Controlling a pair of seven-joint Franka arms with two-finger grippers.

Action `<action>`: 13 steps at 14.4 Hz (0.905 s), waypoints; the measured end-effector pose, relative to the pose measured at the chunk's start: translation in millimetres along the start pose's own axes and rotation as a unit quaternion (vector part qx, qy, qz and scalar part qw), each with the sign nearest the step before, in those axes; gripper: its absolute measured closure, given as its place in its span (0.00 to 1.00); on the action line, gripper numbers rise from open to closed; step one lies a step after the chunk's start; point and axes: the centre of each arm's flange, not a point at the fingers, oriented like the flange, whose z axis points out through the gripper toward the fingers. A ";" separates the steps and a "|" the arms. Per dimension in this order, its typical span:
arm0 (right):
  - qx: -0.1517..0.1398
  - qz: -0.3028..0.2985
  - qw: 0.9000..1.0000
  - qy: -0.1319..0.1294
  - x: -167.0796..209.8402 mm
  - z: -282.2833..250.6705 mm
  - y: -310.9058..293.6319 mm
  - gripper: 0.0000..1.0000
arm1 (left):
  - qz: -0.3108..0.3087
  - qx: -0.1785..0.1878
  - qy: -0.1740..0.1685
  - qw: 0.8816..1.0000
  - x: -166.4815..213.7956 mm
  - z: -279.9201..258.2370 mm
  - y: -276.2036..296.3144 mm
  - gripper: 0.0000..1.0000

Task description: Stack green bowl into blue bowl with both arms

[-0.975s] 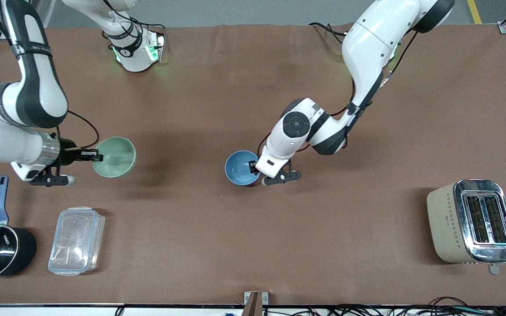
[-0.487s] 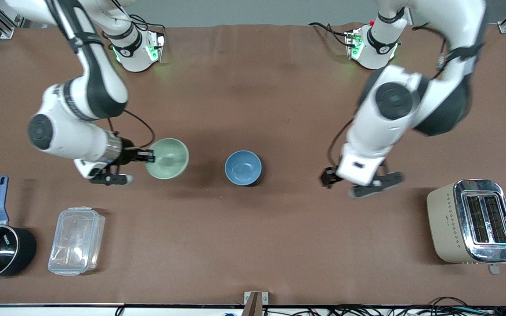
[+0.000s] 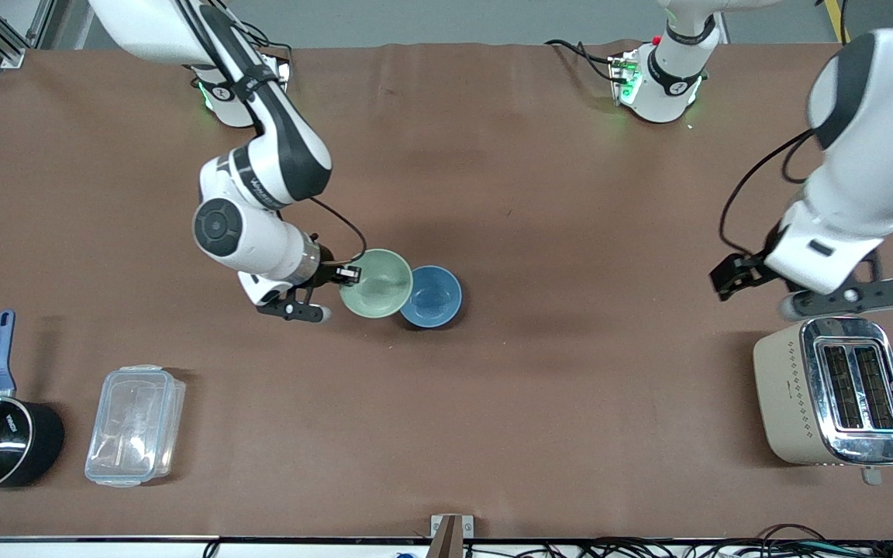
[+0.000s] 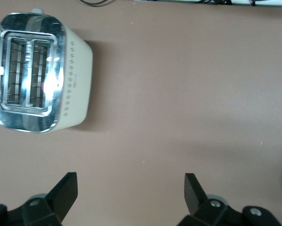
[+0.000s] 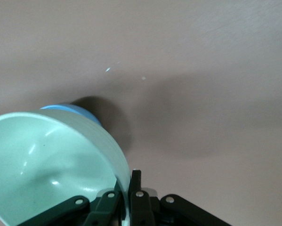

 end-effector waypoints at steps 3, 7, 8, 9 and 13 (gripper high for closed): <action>0.003 0.008 1.000 0.001 -11.3 11.1 -18.7 0.95 | 0.029 -0.007 -0.008 1.000 -12.6 -30.6 -39.2 0.00; 0.004 0.024 1.000 0.009 -27.5 41.3 -44.5 0.95 | 0.048 -0.007 -0.028 0.998 -37.7 -54.3 -48.1 0.00; 0.002 0.026 1.000 0.008 -31.7 48.4 -50.3 0.95 | 0.048 -0.004 -0.032 0.998 -44.4 -55.0 -50.8 0.00; 0.001 0.028 1.000 0.007 -35.3 54.3 -55.6 0.95 | 0.049 -0.005 -0.037 0.998 -51.3 -54.4 -55.3 0.00; 0.003 0.030 0.999 0.011 -34.5 65.5 -62.0 0.95 | 0.048 -0.016 -0.046 0.998 -74.4 -54.4 -82.7 0.00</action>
